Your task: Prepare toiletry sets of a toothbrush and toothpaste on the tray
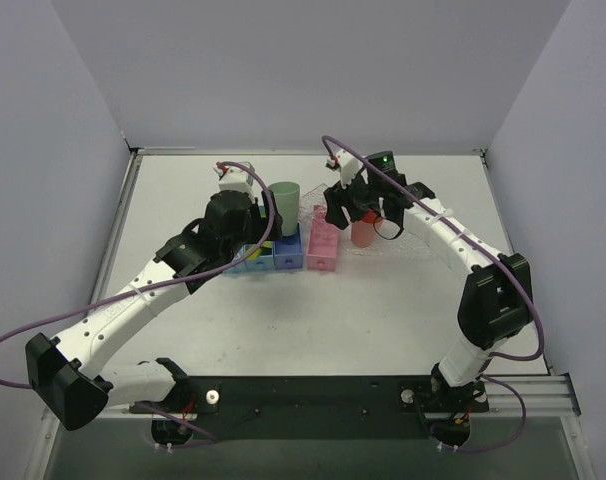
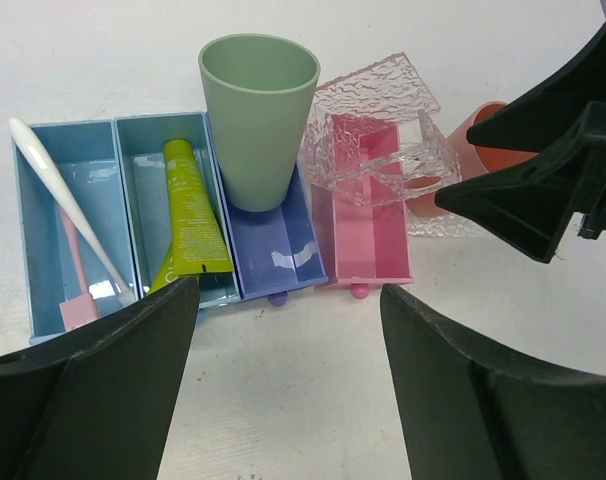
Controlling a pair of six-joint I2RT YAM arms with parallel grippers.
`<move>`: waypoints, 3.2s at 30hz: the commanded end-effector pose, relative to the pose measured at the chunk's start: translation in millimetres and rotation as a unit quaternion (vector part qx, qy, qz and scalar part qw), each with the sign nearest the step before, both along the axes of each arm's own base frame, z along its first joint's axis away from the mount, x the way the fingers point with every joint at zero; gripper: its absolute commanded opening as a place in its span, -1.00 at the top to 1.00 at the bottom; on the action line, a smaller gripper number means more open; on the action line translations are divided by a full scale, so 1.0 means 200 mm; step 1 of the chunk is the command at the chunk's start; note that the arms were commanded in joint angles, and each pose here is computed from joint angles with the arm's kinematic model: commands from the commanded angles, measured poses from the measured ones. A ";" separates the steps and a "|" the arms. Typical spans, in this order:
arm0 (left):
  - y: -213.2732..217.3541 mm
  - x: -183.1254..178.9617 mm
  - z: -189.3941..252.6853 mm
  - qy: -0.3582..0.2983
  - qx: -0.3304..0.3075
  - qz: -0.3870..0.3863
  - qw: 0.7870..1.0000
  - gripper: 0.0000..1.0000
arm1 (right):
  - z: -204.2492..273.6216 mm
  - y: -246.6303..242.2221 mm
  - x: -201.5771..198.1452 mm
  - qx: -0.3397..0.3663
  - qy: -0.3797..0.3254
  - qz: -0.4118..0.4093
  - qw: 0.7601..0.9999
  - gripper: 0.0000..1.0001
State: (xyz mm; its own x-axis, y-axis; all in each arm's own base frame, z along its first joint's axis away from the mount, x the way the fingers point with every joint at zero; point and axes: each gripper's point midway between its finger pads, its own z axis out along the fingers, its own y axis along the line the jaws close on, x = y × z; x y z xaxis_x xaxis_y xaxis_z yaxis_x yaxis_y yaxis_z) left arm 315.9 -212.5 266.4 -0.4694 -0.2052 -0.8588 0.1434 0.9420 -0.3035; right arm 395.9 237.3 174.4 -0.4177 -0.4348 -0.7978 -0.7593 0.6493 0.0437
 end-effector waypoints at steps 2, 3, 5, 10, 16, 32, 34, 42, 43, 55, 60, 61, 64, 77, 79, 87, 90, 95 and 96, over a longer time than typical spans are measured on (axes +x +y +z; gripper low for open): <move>-0.03 0.02 0.08 -0.020 -0.026 -0.008 0.999 -0.67 | -0.01 0.04 0.02 -0.021 -0.060 0.045 0.997 -0.18; -0.03 0.02 0.08 -0.020 -0.026 -0.008 0.999 -0.67 | -0.01 0.04 0.02 -0.022 -0.063 0.048 0.997 -0.18; -0.03 0.01 0.07 -0.018 -0.027 -0.009 0.999 -0.67 | -0.03 0.05 0.03 -0.024 -0.068 0.053 0.996 -0.18; -0.03 0.01 0.06 -0.014 -0.027 -0.009 0.999 -0.67 | -0.03 0.07 0.05 -0.020 -0.085 0.065 0.994 -0.17; -0.04 0.01 0.05 -0.012 -0.031 -0.011 0.999 -0.67 | -0.06 0.08 0.07 -0.022 -0.082 0.071 0.994 -0.17; -0.06 0.00 0.05 -0.010 -0.031 -0.023 0.999 -0.67 | -0.08 0.09 0.13 -0.034 -0.090 0.065 0.993 -0.11; -0.06 0.00 0.05 -0.009 -0.029 -0.024 0.999 -0.67 | -0.06 0.09 0.14 -0.033 -0.094 0.063 0.993 -0.13; -0.07 0.01 0.05 -0.009 -0.028 -0.027 0.999 -0.67 | 0.00 0.09 0.17 -0.033 -0.108 0.054 0.992 -0.18; -0.07 0.01 0.06 -0.008 -0.028 -0.027 0.999 -0.67 | 0.00 0.09 0.17 -0.034 -0.109 0.054 0.992 -0.18; -0.08 0.02 0.06 -0.011 -0.026 -0.030 0.999 -0.67 | 0.03 0.10 0.21 -0.034 -0.130 0.054 0.989 -0.19; -0.08 0.02 0.06 -0.011 -0.025 -0.031 0.999 -0.67 | -0.02 0.11 0.22 -0.038 -0.121 0.058 0.990 -0.17; -0.08 0.02 0.06 -0.012 -0.025 -0.030 0.999 -0.67 | -0.03 0.11 0.22 -0.038 -0.123 0.059 0.990 -0.16; -0.08 0.02 0.06 -0.011 -0.025 -0.031 0.999 -0.67 | -0.05 0.11 0.22 -0.038 -0.120 0.059 0.990 -0.09; -0.07 0.01 0.06 -0.011 -0.026 -0.030 0.999 -0.67 | -0.06 0.12 0.24 -0.033 -0.120 0.052 0.991 0.33; -0.07 0.01 0.06 -0.010 -0.025 -0.029 0.999 -0.67 | -0.05 0.12 0.24 -0.032 -0.121 0.046 0.991 0.40; -0.07 0.01 0.06 -0.010 -0.027 -0.029 0.999 -0.67 | -0.02 0.12 0.24 -0.023 -0.122 0.039 0.992 0.58; -0.06 0.00 0.06 -0.011 -0.027 -0.029 0.999 -0.67 | 0.01 0.12 0.24 -0.018 -0.122 0.041 0.992 0.72; -0.09 0.00 0.05 -0.018 -0.025 -0.050 0.998 -0.67 | 0.09 0.13 0.24 -0.007 -0.131 0.039 0.991 0.94; -0.11 -0.01 0.07 -0.023 -0.029 -0.060 0.998 -0.67 | 0.11 0.12 0.24 -0.007 -0.134 0.038 0.990 0.96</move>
State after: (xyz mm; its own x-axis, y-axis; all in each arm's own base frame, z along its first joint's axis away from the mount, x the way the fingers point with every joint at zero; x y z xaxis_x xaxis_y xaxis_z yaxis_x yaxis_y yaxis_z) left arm 312.1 -225.4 257.5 -0.5102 -0.1792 -0.8412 0.1982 0.9272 -0.3177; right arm 437.9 253.7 150.1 -0.2322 -0.5214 -0.8211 -0.7939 0.5893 -0.1497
